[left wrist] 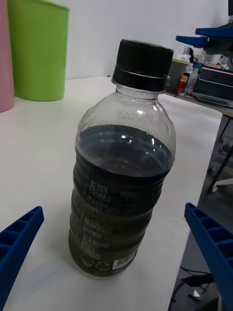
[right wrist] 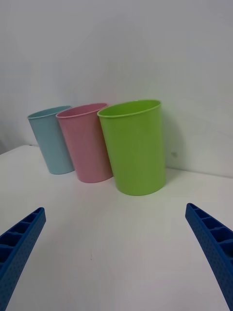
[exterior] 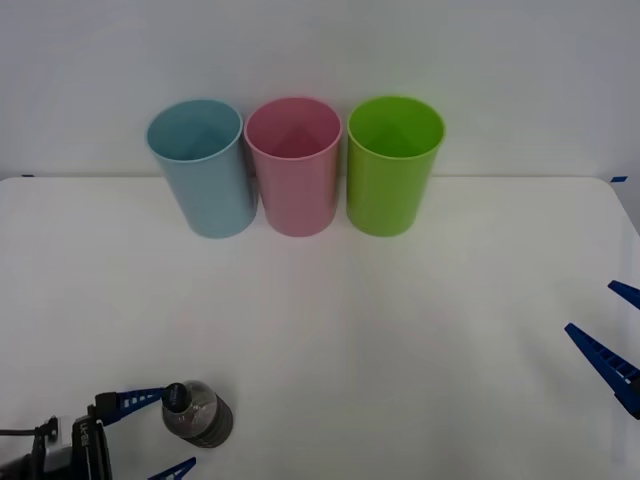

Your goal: Grasp the object on the table and drop it into the matching bin: aluminum can to the light blue bin, PET bottle to the pink bin.

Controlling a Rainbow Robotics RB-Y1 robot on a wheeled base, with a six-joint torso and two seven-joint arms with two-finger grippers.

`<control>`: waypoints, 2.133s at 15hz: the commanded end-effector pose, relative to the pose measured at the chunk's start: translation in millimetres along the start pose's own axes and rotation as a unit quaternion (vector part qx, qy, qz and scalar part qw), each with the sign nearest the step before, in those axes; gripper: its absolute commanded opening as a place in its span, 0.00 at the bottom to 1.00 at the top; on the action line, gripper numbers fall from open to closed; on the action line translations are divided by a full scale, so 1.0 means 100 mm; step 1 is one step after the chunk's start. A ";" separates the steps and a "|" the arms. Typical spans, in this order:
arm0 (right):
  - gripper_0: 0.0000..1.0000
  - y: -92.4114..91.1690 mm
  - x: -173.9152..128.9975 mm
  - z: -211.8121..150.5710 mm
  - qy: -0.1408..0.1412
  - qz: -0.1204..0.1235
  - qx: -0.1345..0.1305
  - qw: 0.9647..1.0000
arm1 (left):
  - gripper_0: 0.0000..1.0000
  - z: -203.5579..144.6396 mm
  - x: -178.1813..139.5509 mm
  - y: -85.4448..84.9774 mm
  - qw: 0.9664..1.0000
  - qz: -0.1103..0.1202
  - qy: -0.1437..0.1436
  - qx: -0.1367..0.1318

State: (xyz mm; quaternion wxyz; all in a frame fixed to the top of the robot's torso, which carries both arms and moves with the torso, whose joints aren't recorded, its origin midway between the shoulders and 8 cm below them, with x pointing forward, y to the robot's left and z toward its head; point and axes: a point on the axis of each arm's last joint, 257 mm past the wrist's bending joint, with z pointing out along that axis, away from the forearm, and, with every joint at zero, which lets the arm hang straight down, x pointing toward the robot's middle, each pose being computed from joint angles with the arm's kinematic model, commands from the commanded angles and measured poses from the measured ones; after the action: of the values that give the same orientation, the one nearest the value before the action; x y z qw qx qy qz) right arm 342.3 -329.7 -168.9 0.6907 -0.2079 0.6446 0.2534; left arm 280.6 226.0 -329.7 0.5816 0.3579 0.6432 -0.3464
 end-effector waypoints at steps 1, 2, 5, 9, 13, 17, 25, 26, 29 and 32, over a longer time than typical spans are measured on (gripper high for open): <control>1.00 0.00 0.00 0.00 0.000 0.000 0.000 1.000 | 1.00 0.14 0.02 0.01 1.000 0.007 -0.002 -0.005; 1.00 0.00 0.00 0.00 0.000 0.000 0.000 1.000 | 1.00 0.19 0.03 0.02 1.000 0.009 -0.004 -0.007; 1.00 0.00 0.00 0.00 0.000 0.000 0.000 1.000 | 1.00 0.30 0.04 0.06 1.000 0.019 -0.004 -0.008; 1.00 0.00 0.00 0.00 0.000 0.000 0.000 1.000 | 1.00 0.40 0.04 0.05 1.000 0.022 -0.007 -0.009; 1.00 0.00 0.00 0.00 0.000 0.000 0.000 1.000 | 0.67 0.41 0.04 0.06 1.000 0.021 -0.008 -0.009; 1.00 0.00 0.00 0.00 0.000 0.000 0.000 1.000 | 0.00 0.43 0.03 0.09 1.000 0.019 -0.008 -0.011; 1.00 0.00 0.00 0.00 0.000 0.000 0.000 1.000 | 0.00 0.37 -0.03 0.20 1.000 0.015 -0.009 -0.023; 1.00 0.00 0.00 0.00 0.000 0.000 0.000 1.000 | 0.00 0.34 -0.04 0.24 0.999 0.016 -0.009 -0.027; 1.00 0.00 0.00 0.00 0.000 0.000 0.000 1.000 | 0.00 0.21 -0.12 0.34 0.999 0.012 -0.012 -0.035; 1.00 0.00 0.00 0.00 0.000 0.000 0.000 1.000 | 0.00 0.05 -0.25 0.49 0.998 0.005 -0.023 -0.053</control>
State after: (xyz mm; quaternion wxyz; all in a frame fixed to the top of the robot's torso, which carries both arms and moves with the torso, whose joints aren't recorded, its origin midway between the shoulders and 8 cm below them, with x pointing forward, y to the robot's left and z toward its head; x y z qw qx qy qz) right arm 342.3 -329.7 -168.9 0.6907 -0.2079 0.6446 0.2534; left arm 325.8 240.9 -309.7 0.6129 0.3269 0.6449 -0.3188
